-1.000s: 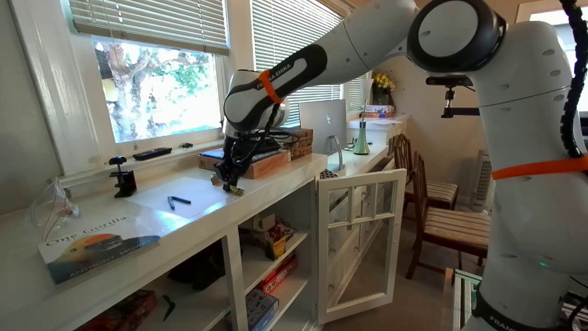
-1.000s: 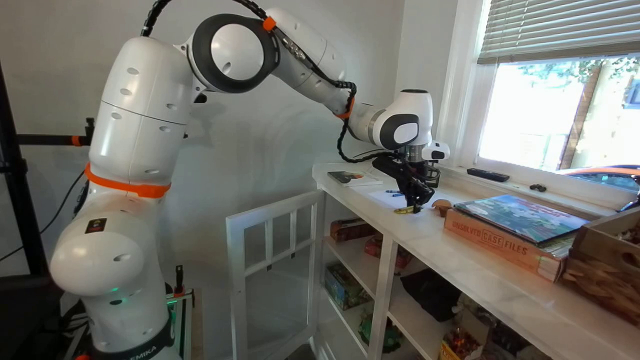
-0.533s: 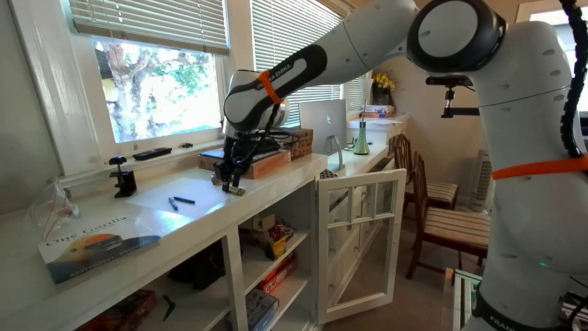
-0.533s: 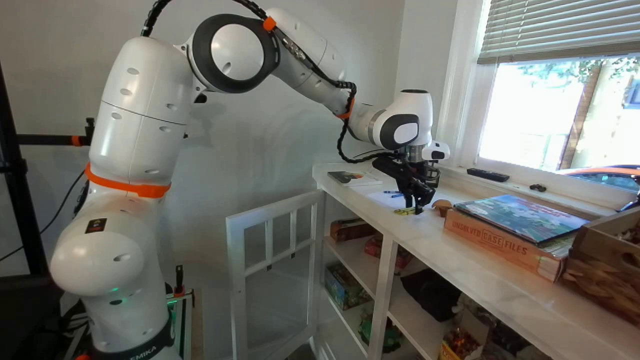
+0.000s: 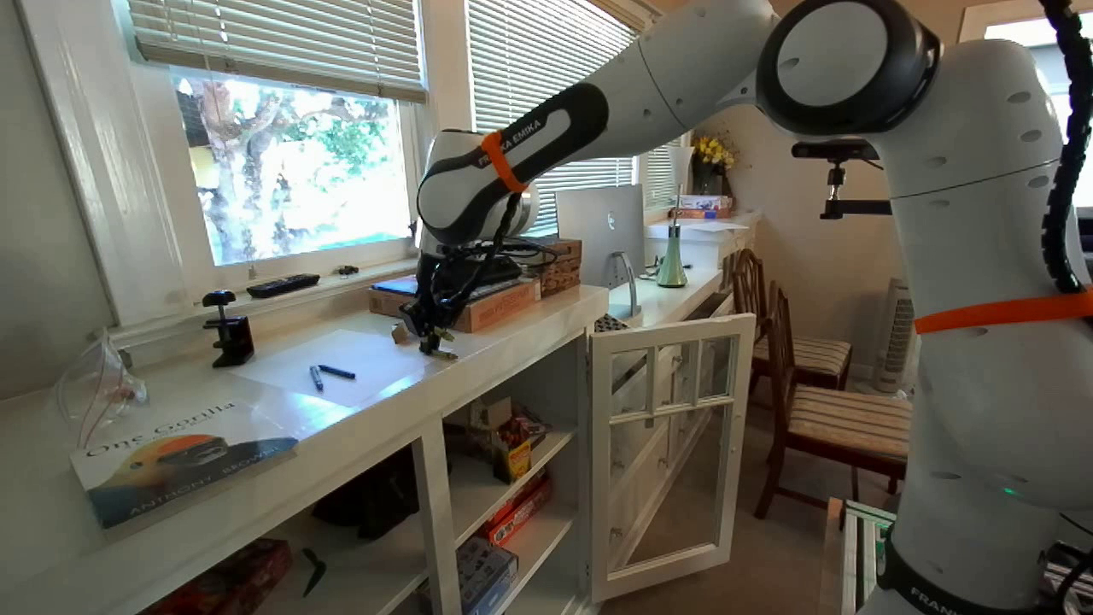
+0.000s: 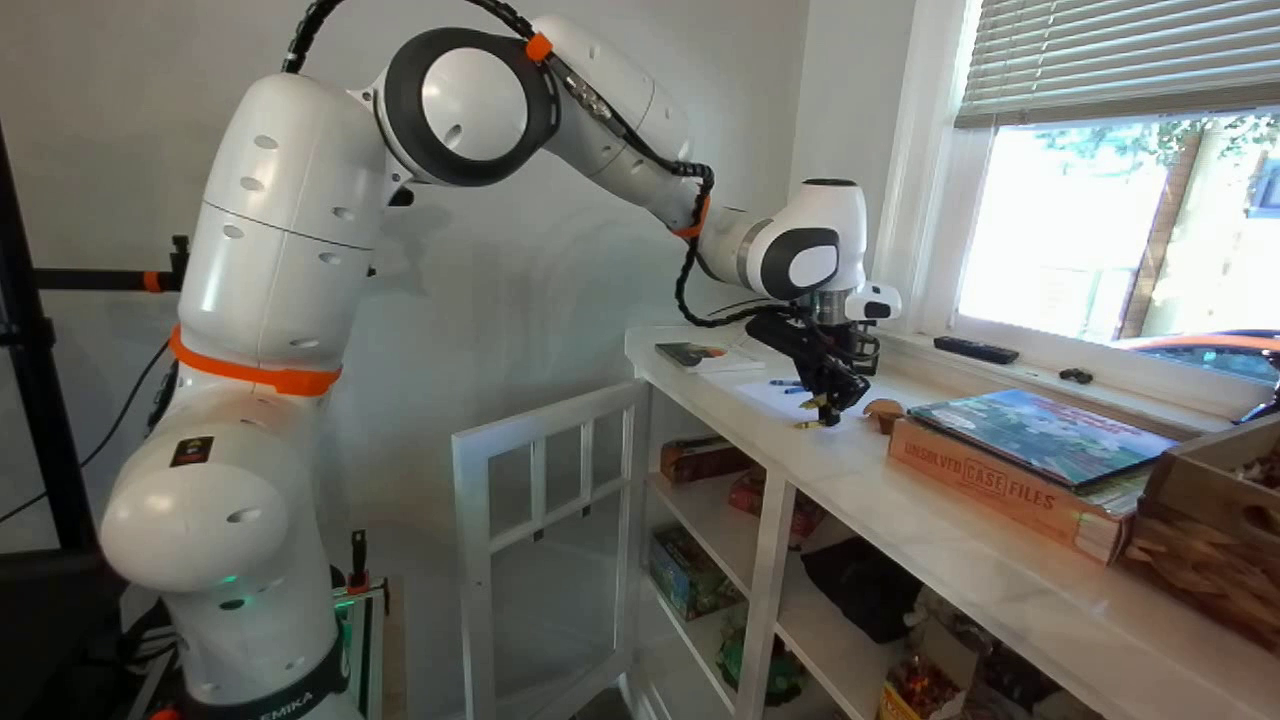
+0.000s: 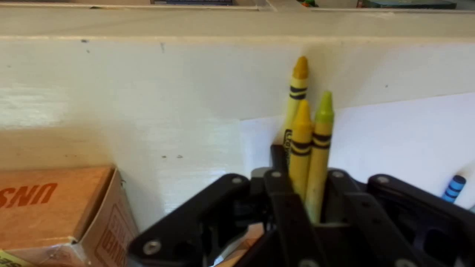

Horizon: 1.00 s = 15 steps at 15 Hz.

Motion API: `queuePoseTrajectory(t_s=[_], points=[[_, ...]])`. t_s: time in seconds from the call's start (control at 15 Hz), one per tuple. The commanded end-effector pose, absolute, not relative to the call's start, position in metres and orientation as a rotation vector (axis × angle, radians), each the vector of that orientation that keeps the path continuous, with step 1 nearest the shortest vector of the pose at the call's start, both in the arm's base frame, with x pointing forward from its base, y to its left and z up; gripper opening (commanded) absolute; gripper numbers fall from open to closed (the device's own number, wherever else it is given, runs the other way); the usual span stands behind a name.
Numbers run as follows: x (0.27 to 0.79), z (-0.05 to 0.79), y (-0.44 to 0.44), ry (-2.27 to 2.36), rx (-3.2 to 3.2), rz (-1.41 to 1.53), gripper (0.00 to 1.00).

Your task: Pick up the crayon from the book and put it on the counter

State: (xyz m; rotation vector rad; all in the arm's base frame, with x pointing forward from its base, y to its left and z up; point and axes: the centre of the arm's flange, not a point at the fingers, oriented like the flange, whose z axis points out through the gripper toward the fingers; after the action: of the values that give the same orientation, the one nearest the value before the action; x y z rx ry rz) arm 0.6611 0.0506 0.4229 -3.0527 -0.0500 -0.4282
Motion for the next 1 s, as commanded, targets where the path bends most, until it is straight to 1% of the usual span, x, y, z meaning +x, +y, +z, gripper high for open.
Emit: queuePoseTrajectory(t_s=[0.0,0.67,0.93], points=[[0.661,0.414,0.052,-0.067,-3.078,-0.385,0.03],[0.655,0.444,0.055,-0.092,-3.053,-0.393,0.03],[0.648,0.467,0.056,-0.120,-3.043,-0.486,0.03]])
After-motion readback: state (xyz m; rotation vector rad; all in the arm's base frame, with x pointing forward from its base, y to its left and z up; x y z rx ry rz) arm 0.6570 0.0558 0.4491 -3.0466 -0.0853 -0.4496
